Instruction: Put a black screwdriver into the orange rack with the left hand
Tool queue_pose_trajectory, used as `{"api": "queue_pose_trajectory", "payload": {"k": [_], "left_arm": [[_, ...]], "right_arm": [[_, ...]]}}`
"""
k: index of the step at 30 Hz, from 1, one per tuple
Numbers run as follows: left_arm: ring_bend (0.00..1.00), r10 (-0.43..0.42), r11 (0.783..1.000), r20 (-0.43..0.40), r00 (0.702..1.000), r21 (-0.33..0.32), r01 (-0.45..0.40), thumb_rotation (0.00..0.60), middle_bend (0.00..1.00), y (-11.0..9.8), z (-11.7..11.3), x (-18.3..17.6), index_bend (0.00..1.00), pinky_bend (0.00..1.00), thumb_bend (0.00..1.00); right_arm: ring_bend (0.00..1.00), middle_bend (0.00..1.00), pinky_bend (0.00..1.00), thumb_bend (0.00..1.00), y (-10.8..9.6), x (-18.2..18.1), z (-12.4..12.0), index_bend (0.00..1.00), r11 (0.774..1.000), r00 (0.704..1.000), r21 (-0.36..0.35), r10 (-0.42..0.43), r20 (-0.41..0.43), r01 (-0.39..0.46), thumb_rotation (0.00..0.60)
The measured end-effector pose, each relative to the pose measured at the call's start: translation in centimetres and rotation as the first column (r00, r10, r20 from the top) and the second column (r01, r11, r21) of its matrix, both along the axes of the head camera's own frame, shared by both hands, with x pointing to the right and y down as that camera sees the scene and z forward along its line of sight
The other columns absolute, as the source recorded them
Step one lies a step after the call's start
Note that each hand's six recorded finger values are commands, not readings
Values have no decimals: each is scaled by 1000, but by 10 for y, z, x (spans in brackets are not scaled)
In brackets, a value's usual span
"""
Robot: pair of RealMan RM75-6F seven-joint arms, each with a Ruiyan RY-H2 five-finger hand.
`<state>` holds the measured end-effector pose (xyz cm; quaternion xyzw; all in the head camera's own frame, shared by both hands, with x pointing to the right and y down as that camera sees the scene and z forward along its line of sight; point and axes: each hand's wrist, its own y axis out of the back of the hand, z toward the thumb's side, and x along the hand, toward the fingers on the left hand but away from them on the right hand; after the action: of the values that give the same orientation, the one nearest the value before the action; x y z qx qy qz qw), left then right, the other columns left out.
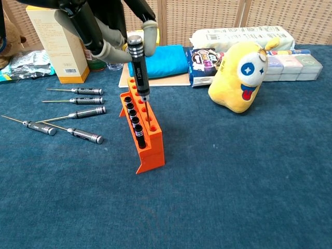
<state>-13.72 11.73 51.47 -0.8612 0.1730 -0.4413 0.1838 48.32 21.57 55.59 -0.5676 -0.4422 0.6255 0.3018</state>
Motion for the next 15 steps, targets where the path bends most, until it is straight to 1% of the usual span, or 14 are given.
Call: {"api": "queue_pose_trajectory", "payload": {"k": [15], "left_arm": [[1000, 17, 1000, 40, 999, 6, -18, 600, 1000, 7, 10, 1, 514, 1000, 445]], "right_arm": [[55, 29, 79, 0, 0, 1, 0, 0, 1000, 1000, -4, 6, 7, -6, 600]]}}
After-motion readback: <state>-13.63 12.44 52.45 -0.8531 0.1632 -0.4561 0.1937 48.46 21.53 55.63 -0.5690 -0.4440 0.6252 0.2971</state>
